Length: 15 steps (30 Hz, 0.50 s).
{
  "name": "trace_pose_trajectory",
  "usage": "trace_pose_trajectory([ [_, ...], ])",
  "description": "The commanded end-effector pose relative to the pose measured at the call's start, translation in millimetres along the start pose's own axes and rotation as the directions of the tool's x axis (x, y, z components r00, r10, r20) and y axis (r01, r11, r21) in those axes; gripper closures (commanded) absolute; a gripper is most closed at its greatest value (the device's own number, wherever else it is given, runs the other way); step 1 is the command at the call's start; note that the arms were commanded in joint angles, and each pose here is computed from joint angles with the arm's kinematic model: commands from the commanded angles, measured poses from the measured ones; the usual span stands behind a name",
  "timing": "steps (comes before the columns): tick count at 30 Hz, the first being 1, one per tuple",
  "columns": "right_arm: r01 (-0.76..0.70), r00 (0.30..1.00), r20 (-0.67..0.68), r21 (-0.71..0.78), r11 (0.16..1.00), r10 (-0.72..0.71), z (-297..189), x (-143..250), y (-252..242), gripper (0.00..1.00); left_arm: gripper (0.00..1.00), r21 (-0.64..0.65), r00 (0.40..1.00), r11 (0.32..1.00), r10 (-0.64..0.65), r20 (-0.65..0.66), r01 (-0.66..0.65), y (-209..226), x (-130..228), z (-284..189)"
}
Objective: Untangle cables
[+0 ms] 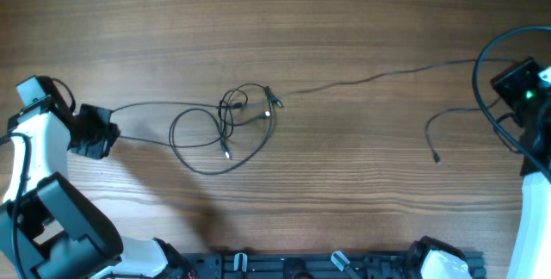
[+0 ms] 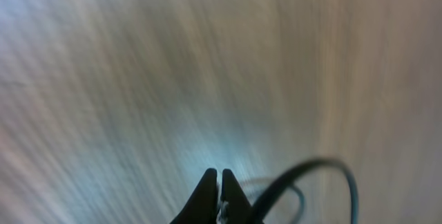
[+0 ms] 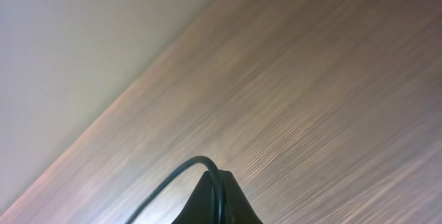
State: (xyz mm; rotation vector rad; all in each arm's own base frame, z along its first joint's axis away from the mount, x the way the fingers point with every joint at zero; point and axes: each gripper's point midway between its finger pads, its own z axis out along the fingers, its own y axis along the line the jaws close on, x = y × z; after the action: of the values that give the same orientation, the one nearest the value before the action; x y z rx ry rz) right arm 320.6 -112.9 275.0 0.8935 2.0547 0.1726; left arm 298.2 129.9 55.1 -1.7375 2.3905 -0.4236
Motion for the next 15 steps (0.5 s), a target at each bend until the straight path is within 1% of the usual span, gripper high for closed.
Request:
trace_pose_trajectory([
  [1,-0.052,0.96,-0.281,-0.156,0.986,0.006,22.5,57.9,28.9,0.96,0.96,0.191,0.945,0.942,0.302,-0.128,-0.275,-49.0,52.6,5.6],
  [3,-0.023,0.923,-0.383,-0.149,0.989,-0.036,32.8,84.7,31.2,0.94,0.96,0.207,0.907,0.906,0.4,-0.133,-0.37,-62.7,73.3,10.3],
  [5,0.055,0.879,-0.46,-0.167,0.984,-0.128,42.8,109.9,34.6,0.91,0.96,0.225,0.879,0.877,0.459,-0.127,-0.425,-75.3,88.2,13.7],
  [6,0.086,0.856,-0.491,-0.179,0.98,-0.165,46.4,120.9,36.4,0.87,0.96,0.233,0.865,0.861,0.486,-0.119,-0.452,-81.6,94.8,15.3],
  [7,0.105,0.833,-0.52,-0.186,0.977,-0.189,50.0,131.5,38.5,0.8,0.96,0.241,0.852,0.845,0.512,-0.11,-0.477,-87.6,100.6,16.7],
  [9,0.13,0.789,-0.572,-0.203,0.971,-0.225,56.7,151.4,44.2,0.78,0.96,0.259,0.821,0.809,0.563,-0.089,-0.527,-99.9,113.7,19.4],
  [11,0.145,0.762,-0.598,-0.217,0.965,-0.249,61.0,164.2,50.3,0.77,0.96,0.262,0.802,0.788,0.592,-0.078,-0.557,-105.7,121.9,21.2],
  [14,0.175,0.722,-0.619,-0.271,0.947,-0.31,67.2,186.5,68.9,0.64,0.96,0.243,0.779,0.769,0.622,-0.076,-0.591,-107.2,132.5,24.4],
  [15,0.177,0.708,-0.622,-0.302,0.937,-0.334,67.7,194.1,77.8,0.57,0.96,0.24,0.772,0.763,0.631,-0.077,-0.6,-107.7,136.0,25.1],
])
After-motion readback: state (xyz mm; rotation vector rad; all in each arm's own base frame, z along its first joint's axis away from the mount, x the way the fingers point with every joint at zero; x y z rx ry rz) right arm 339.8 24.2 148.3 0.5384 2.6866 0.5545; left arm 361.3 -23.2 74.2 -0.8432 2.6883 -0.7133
